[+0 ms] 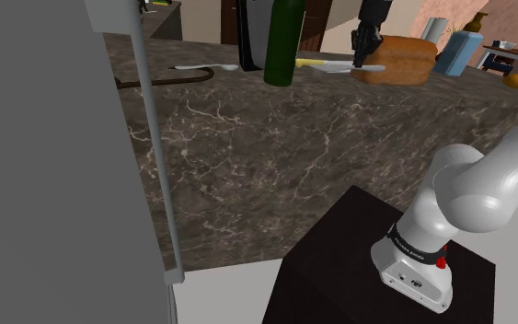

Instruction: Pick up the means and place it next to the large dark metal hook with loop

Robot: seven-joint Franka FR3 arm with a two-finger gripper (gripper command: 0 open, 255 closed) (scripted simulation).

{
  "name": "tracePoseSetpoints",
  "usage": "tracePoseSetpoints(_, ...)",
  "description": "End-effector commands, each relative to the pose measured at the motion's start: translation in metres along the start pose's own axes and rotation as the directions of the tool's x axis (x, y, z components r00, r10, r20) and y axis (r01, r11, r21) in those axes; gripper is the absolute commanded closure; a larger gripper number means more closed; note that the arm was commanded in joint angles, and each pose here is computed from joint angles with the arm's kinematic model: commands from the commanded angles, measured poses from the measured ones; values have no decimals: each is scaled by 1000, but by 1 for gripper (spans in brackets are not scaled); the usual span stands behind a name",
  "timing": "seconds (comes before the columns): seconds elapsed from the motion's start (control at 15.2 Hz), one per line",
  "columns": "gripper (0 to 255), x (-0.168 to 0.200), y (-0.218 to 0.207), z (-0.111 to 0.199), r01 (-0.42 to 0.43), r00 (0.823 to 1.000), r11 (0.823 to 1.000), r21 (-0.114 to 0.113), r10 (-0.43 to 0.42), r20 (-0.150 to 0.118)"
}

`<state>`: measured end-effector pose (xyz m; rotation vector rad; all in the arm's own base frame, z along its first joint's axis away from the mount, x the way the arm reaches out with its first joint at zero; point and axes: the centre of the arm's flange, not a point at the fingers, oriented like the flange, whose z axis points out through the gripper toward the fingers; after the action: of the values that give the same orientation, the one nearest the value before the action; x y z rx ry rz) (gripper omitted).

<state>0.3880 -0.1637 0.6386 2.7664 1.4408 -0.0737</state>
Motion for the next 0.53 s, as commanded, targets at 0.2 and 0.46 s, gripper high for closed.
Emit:
tracePoseSetpoints(0.2,255,-2,0,-27,0,1000,1000,0,0,0)
tracePoseSetpoints(0.46,255,-3,0,-48,0,1000,1000,0,0,0)
